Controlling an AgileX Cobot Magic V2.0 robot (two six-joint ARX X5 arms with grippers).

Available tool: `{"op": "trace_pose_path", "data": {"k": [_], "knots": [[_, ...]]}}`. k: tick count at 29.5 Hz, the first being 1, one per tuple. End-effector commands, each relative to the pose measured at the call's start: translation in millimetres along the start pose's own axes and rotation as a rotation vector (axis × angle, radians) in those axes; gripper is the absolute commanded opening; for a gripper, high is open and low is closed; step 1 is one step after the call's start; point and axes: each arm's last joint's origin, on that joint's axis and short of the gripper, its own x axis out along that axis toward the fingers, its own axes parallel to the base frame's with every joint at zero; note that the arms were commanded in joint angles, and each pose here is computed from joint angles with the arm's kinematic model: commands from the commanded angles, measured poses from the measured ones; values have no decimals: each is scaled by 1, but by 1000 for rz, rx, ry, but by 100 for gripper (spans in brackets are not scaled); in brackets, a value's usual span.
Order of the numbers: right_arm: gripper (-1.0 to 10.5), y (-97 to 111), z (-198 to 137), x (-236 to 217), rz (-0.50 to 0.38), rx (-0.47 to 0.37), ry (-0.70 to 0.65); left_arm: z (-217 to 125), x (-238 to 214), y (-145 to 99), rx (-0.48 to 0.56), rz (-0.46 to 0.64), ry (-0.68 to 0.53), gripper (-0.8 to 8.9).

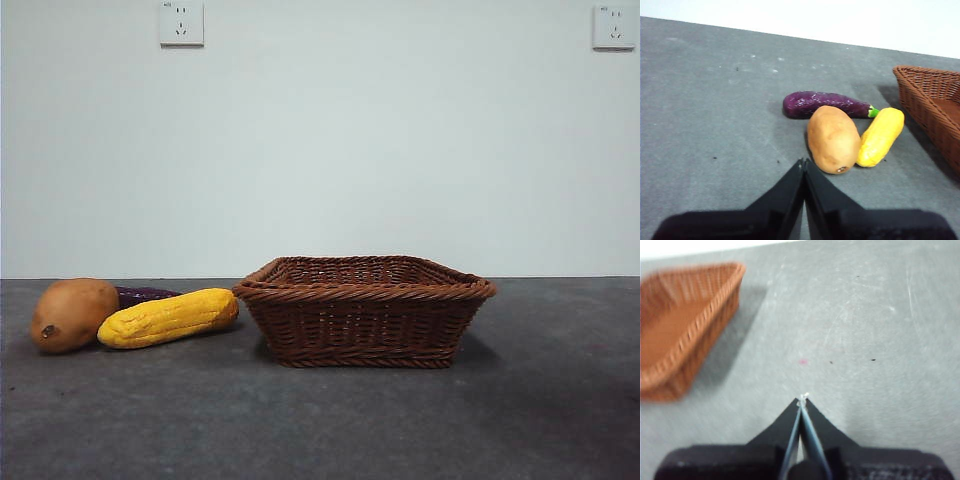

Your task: Help me put the vegetables on the table into the basket

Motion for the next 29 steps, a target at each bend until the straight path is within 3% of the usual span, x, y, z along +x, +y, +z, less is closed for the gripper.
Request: {"op": "trace_pose_path", "data": {"k": [1,4,10,20,29], "knots": [[-5,2,6,0,47,141,-61,-1,0,-1,-37,-55,23,-6],[-12,5,20,-5,103,250,-124,10,-7,-5,-61,-66,59,-6],[-12,15,66,-28,168,238,-107,61,-29,-18,-106,-150,15,-6],[-12,30,129,-54,257,89,56,117,-44,-33,-72,-261,121,-6],[-12,40,179,-80,266,-12,160,162,-60,-47,-9,-338,226,-6]]}}
